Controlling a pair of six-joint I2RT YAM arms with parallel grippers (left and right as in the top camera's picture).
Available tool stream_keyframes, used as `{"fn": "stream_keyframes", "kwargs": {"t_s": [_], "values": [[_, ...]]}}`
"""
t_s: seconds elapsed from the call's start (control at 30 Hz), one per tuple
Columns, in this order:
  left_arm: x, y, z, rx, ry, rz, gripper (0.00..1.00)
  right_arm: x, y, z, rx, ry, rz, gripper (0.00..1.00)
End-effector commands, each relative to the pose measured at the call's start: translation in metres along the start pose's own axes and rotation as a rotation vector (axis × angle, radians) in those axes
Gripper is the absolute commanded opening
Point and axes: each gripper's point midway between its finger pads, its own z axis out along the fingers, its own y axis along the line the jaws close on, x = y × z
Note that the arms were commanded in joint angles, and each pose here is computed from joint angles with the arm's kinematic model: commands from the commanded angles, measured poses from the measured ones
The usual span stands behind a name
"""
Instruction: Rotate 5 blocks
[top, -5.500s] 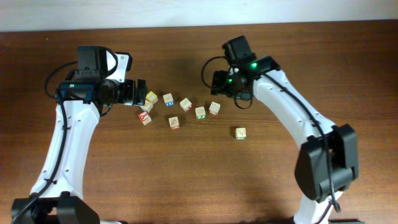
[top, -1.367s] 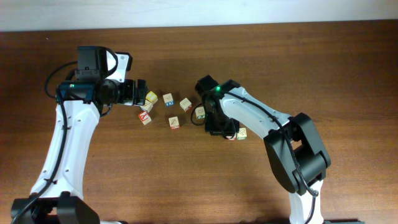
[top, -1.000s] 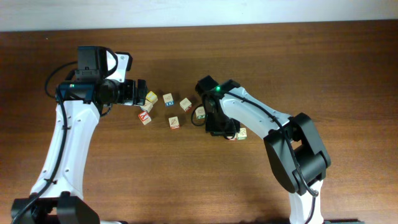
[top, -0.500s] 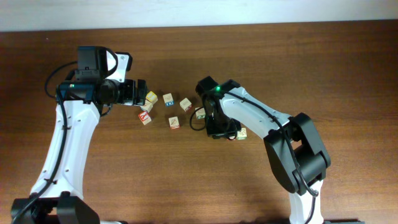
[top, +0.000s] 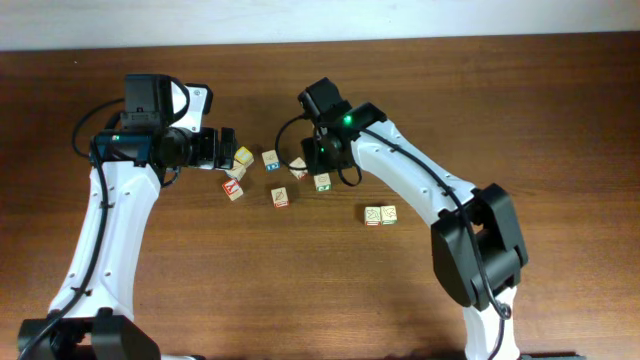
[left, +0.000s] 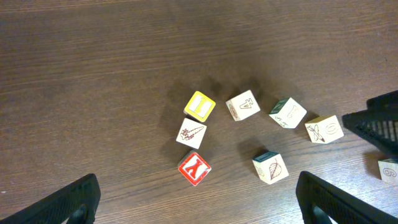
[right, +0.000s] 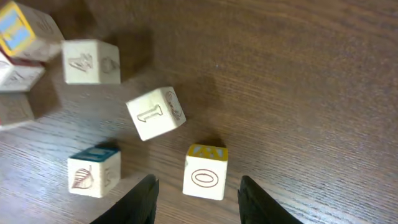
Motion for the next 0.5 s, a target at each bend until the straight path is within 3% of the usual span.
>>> {"fn": "stream_keyframes", "kwargs": {"t_s": [0.0,0.47], "values": [[-0.008,0.001,-0.004,-0.006,-0.019,-0.010,0.99,0.009,-0.003,0.013,0.009,0.048,-0.018,0.43],[-0.008,0.001,-0.004,-0.006,-0.019,-0.010,0.99,0.027,0.009,0.033,0.019,0.105,-0.075,0.43]]}}
